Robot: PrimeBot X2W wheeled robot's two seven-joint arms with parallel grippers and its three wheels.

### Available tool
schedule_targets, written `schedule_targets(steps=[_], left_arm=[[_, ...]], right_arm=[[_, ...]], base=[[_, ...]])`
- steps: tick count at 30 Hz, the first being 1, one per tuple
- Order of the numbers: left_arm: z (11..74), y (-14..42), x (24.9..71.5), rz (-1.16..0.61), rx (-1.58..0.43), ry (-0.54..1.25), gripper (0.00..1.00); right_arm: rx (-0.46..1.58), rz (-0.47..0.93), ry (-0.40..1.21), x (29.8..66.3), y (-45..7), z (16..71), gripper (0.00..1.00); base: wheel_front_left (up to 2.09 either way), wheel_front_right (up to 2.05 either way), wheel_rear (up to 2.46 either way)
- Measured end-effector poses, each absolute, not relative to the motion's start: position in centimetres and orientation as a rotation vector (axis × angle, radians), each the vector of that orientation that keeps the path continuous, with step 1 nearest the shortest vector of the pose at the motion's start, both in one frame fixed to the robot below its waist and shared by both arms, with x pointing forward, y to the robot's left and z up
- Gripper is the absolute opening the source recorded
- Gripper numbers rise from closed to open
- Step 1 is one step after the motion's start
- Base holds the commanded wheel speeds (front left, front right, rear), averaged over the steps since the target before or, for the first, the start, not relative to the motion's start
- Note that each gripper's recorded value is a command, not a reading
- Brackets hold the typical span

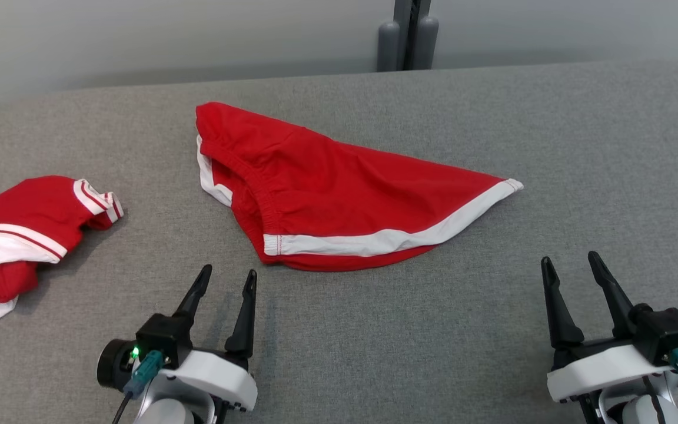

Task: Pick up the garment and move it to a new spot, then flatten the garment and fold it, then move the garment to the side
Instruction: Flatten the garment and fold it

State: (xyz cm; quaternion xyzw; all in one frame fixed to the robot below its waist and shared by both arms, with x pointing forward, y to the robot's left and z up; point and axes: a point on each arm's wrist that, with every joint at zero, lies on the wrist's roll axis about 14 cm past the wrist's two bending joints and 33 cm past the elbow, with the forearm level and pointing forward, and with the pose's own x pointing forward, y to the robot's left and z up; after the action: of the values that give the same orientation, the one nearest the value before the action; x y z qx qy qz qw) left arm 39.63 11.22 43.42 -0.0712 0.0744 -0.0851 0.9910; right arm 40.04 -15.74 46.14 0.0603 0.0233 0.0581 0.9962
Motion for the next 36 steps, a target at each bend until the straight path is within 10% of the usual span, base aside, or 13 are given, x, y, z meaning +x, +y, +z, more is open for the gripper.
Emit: schedule_targets(steps=[25, 26, 30, 36], left_arm=[[39.2, 7.0, 44.2, -0.304, -0.238, 0.261, 1.0], [39.3, 7.0, 44.4, -0.304, -0.241, 0.258, 0.97], [39.0, 6.7, 44.3, -0.313, -0.259, 0.269, 0.08], [39.4, 6.7, 44.6, -0.317, -0.271, 0.253, 0.0]], right_arm=[[0.112, 0.077, 0.127, 42.0, -17.1, 42.8, 1.0], [0.112, 0.074, 0.127, 42.0, -17.2, 42.8, 1.0], [0.116, 0.068, 0.131, 41.9, -17.4, 42.7, 1.0], [0.123, 0.075, 0.135, 42.0, -17.1, 42.5, 1.0]], base=[[0.0, 0.0, 0.0], [0.0, 0.0, 0.0], [0.0, 0.0, 0.0], [0.0, 0.0, 0.0]])
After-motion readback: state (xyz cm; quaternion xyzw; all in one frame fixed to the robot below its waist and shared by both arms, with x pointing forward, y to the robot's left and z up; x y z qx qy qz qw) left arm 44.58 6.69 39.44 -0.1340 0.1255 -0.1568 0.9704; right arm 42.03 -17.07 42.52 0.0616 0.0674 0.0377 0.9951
